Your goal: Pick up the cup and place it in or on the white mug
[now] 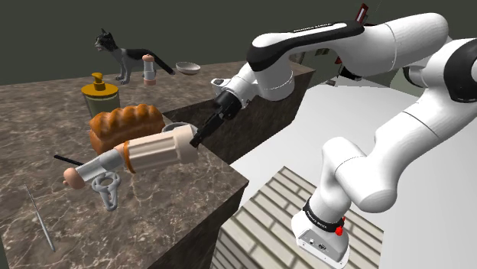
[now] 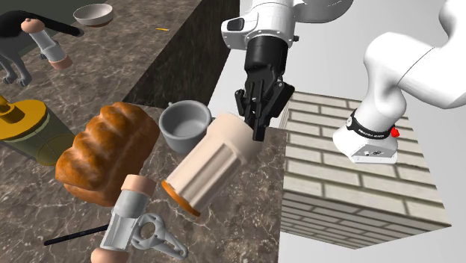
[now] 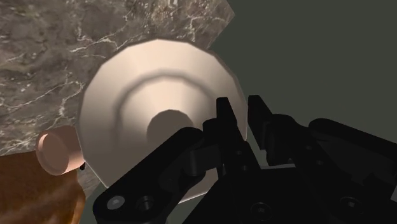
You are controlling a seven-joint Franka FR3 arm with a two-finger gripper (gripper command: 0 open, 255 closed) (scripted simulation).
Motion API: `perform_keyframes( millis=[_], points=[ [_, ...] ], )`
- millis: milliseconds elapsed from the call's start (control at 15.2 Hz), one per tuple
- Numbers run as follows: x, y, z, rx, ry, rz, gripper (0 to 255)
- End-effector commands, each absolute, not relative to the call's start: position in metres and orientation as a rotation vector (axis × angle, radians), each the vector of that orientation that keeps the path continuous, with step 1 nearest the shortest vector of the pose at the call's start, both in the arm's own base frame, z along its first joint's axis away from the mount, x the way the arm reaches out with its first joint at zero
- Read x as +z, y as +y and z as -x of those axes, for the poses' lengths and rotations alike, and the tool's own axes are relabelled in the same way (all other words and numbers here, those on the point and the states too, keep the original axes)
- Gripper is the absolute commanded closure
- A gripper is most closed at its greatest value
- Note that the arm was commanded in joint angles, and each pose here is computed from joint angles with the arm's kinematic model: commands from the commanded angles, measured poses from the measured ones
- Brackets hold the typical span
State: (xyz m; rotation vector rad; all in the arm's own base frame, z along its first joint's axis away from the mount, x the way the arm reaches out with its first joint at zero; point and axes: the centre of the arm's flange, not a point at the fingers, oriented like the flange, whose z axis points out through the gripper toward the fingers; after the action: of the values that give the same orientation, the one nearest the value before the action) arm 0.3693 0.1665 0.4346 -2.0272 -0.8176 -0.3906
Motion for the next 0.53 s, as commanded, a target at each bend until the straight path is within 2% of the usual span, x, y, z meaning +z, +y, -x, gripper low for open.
perform_keyframes(
  millis=[0,462],
  points=[
    [0.446,0.165,-0.369,-0.391,-0.818,2.027,255],
    [0.474,0.146,-0.386,-0.391,-0.818,2.027,255]
  ],
)
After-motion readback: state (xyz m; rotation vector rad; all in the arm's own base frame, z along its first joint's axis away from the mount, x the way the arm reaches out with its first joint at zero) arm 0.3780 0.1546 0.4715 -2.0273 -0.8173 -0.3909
